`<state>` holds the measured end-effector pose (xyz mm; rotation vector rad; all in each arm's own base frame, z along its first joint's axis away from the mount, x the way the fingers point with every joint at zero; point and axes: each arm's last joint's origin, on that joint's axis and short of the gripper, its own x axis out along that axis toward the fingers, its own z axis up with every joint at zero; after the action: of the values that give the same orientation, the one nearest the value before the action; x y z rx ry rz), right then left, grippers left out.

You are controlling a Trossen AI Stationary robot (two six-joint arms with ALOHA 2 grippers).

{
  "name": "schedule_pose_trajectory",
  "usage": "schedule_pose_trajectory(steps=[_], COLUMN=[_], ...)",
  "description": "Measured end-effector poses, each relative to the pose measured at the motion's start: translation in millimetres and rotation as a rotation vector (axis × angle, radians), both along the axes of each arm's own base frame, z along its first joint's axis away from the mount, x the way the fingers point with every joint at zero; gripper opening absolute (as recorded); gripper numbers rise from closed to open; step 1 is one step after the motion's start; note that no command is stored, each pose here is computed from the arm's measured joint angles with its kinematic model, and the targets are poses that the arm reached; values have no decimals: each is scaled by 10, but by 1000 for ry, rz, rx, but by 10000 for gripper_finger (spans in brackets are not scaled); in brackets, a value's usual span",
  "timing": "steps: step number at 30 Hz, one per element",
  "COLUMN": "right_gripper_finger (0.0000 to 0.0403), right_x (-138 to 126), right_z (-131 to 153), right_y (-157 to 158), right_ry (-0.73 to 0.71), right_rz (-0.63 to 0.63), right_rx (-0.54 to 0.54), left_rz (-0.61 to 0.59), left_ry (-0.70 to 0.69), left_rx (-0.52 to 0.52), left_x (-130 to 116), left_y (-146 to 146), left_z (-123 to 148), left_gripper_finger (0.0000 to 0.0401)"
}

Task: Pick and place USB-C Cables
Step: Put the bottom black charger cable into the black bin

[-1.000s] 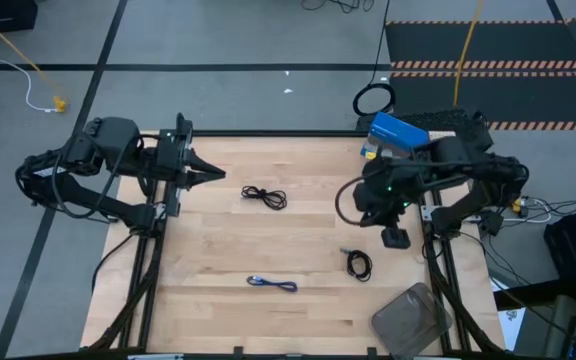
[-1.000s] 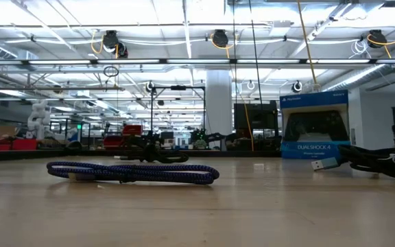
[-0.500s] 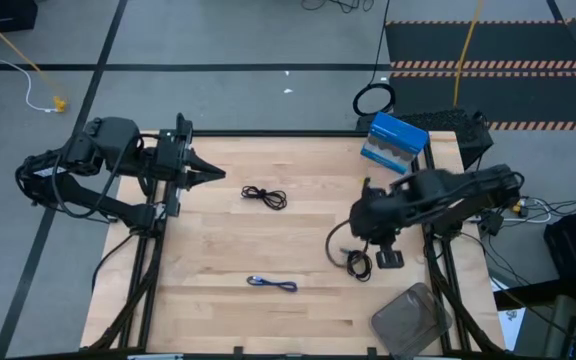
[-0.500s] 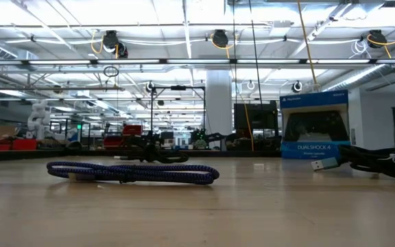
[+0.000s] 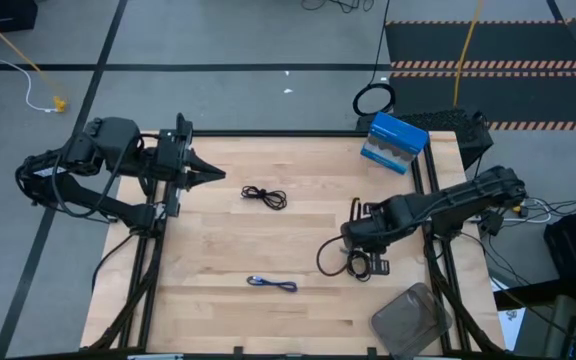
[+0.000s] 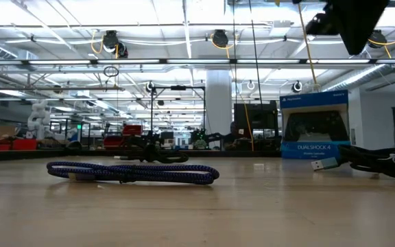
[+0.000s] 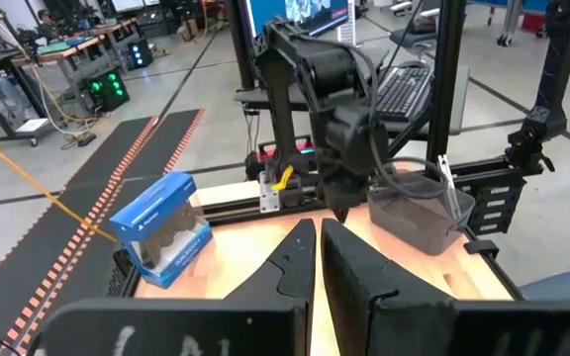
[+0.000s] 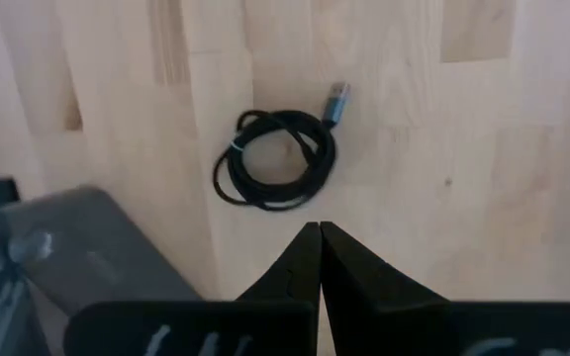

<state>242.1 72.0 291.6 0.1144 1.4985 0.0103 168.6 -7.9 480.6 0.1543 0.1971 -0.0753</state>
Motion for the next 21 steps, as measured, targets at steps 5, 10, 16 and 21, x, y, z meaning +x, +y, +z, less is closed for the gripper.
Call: schedule_pose_trajectory(steps=[5, 10, 16, 21], right_gripper_finger=[0, 0, 10, 35], right_x=[-32, -37, -41, -109], right_z=[-268, -499, -695, -830], right_y=[63, 140, 278, 386], right_ry=[0, -30, -101, -105], right_rz=[-25, -26, -26, -12], right_rx=[7, 22, 57, 68], left_rz=[0, 0, -1, -1], left_ry=[9, 15, 34, 81], left_rx=[1, 1, 2, -11], left_x=[-2, -3, 53, 141], left_y=[0, 0, -3, -14], left_z=[-9, -15, -39, -98], left_gripper_finger=[26, 26, 26, 26])
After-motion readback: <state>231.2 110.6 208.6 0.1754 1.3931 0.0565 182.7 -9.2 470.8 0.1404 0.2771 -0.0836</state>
